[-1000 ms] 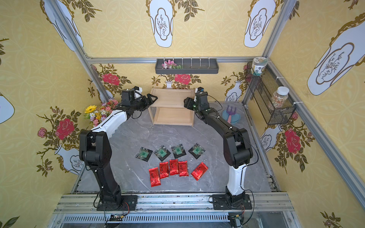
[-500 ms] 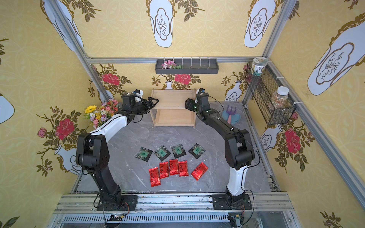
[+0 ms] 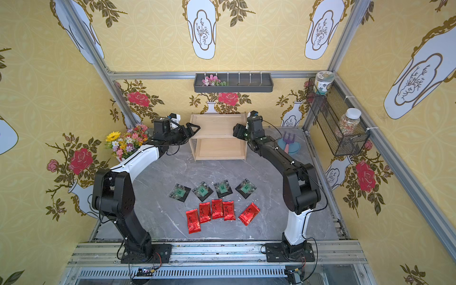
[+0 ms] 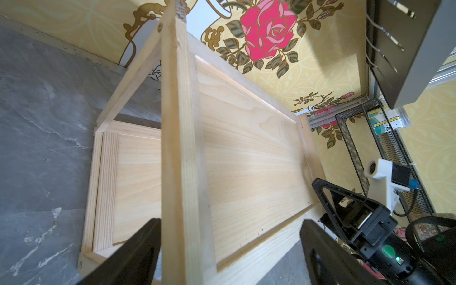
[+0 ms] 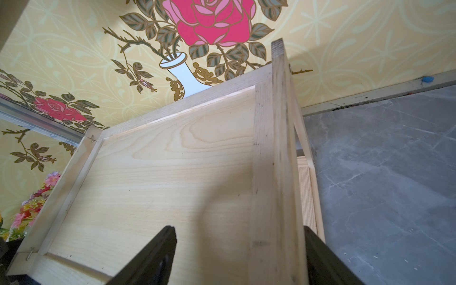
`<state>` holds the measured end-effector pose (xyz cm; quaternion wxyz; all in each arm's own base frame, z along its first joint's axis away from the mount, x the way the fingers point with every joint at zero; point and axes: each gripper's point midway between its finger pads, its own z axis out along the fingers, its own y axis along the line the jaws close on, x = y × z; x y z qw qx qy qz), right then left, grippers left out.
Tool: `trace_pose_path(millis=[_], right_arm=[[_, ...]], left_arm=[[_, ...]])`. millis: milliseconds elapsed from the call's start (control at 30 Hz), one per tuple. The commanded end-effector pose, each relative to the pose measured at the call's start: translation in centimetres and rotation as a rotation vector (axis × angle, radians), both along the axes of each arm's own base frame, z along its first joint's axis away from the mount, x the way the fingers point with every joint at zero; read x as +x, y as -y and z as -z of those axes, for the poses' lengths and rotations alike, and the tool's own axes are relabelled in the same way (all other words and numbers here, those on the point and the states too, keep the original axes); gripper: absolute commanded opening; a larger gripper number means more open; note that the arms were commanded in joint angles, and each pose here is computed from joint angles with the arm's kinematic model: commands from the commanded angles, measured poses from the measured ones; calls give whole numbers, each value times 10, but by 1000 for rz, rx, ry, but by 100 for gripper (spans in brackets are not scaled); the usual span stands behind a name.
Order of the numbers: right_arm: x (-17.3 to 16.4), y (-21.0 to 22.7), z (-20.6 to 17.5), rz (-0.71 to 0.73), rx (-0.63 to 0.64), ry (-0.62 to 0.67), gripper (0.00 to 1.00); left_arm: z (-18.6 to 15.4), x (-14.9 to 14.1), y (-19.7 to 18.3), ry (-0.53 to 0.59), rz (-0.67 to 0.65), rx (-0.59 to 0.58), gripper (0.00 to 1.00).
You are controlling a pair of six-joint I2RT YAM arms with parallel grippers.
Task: Place the tea bags on the shelf by color
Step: Move the shelf to the center of the board.
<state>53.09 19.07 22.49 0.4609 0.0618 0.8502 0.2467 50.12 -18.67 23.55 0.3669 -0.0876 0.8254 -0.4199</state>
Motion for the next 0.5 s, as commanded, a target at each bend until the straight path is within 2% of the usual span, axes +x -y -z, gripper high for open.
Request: trace_pose_path(millis=[0, 300, 467], right_arm=[[-4, -8, -6, -44, 27, 17, 80], [-3, 1, -6, -32, 26, 11, 82], [-1, 12, -12, -13, 17, 15, 86]], left_arm=[[-11, -7, 9, 31, 42, -29, 92], [3, -6, 2, 14, 0, 0, 93], [-3, 3, -8, 30, -55, 49, 93]])
